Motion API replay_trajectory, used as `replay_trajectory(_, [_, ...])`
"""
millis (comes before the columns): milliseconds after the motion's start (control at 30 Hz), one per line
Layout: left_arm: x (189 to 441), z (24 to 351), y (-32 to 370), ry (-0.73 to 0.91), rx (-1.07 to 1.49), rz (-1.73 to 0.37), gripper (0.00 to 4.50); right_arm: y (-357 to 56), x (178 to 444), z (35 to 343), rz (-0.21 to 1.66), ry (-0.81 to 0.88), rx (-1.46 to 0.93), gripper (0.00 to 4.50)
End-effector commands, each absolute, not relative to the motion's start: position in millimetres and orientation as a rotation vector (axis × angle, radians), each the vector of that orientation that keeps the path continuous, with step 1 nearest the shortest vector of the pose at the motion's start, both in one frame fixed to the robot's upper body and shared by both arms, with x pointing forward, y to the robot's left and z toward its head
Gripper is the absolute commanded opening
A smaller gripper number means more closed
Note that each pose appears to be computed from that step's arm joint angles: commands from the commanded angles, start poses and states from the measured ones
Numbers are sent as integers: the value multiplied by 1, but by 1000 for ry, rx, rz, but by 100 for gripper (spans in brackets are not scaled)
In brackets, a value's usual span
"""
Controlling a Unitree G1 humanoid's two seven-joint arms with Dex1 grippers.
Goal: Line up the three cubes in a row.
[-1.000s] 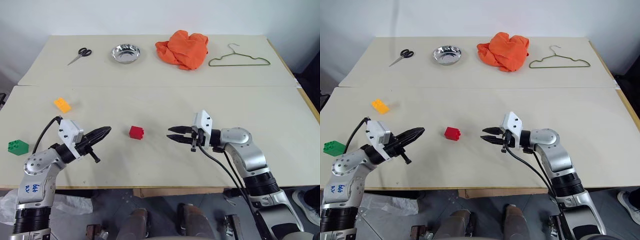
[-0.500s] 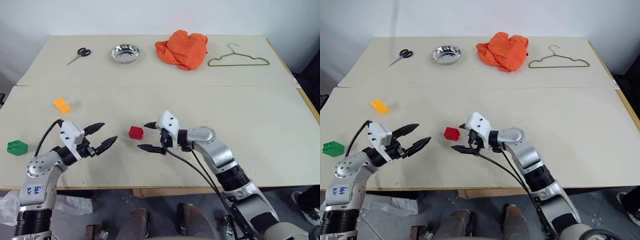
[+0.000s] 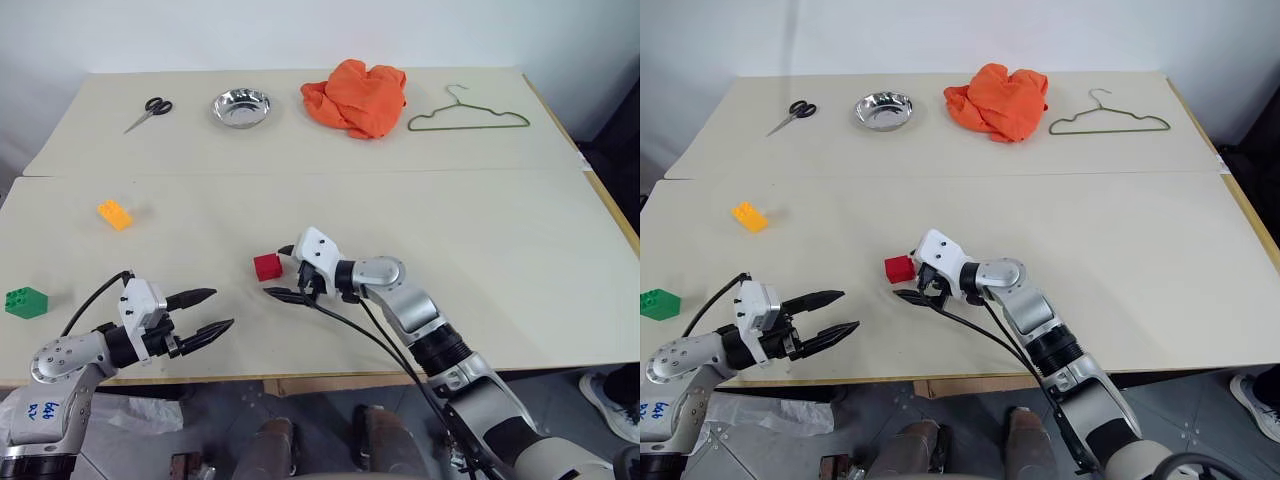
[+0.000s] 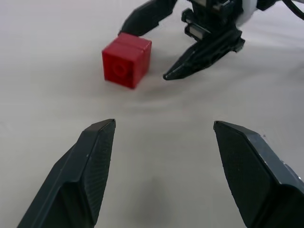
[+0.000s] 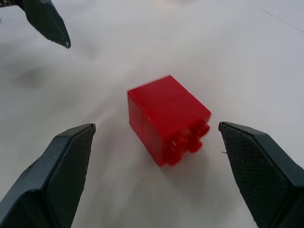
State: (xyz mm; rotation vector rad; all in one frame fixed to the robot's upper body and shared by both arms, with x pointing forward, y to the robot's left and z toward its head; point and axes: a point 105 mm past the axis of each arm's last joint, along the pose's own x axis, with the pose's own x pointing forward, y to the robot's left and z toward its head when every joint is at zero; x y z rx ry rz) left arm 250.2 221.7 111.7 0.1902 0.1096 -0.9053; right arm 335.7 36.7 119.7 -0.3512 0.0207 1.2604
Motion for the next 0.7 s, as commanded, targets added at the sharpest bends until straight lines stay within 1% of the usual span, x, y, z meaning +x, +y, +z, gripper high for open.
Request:
replay_trajectory(33, [250,120,225,71,206,-885,350,50,331,126,1319,-23,-318,437])
replay_trajectory(200, [249,119,220,71,203,-895,350,59,339,119,1334,-14,-296,437])
replay_trajectory(300, [248,119,220,71,203,-895,354,60,344,117,1334,-15,-297,378])
replay_trajectory(367, [248,119,220,72,204,-893,354,61,345,117,1337,-23,-300,311])
replay_trajectory(400, [248,119,220,72,204,-892,354,61,345,117,1341,-25,-299,269])
replay_trajectory(533, [248,119,219,71,203,-890,354,59,342,118,1374,-44,-318,144])
replay_trajectory(700, [249,117,216,67,199,-891,354,37,339,128,1389,-79,-325,144])
